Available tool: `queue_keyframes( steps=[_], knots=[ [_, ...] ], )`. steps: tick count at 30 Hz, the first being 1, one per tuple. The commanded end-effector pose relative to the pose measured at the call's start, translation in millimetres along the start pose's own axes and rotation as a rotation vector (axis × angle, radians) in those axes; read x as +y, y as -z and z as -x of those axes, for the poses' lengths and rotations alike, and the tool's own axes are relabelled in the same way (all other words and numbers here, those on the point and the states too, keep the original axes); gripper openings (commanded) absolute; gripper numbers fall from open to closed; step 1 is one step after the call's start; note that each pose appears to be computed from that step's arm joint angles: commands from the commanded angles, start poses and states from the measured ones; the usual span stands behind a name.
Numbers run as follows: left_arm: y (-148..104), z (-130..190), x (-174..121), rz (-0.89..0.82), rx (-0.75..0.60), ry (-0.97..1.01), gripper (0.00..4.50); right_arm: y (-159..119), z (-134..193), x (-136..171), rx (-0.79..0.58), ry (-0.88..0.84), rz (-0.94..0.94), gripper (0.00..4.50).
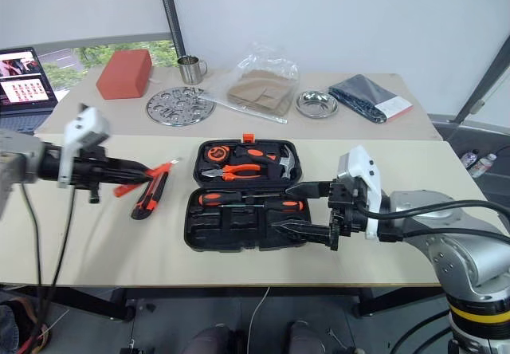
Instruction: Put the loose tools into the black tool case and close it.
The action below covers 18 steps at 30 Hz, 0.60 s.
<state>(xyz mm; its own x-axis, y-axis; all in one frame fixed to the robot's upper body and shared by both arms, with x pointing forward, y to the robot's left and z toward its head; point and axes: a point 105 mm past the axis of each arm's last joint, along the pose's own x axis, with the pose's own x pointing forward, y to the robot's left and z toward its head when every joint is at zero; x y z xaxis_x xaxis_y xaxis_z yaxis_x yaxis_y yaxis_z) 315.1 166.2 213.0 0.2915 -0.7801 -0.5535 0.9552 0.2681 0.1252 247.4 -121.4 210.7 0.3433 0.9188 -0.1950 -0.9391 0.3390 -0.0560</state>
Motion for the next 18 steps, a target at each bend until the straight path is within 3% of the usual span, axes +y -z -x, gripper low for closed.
queue_keyframes(
  steps=[1,9,18],
  knots=[
    [-8.9,-29.8,-10.0,-0.099,0.032,0.113,0.37,-7.3,4.5,2.9,-0.015,0.040,0.045,4.50],
    [0.2,-88.7,-0.8,-0.148,0.150,0.169,0.37,0.4,6.1,10.0,-0.013,0.089,0.030,4.50],
    [8.3,-104.4,4.9,-0.171,0.192,0.195,0.37,2.9,6.7,11.4,-0.027,0.129,0.021,4.50]
  ],
)
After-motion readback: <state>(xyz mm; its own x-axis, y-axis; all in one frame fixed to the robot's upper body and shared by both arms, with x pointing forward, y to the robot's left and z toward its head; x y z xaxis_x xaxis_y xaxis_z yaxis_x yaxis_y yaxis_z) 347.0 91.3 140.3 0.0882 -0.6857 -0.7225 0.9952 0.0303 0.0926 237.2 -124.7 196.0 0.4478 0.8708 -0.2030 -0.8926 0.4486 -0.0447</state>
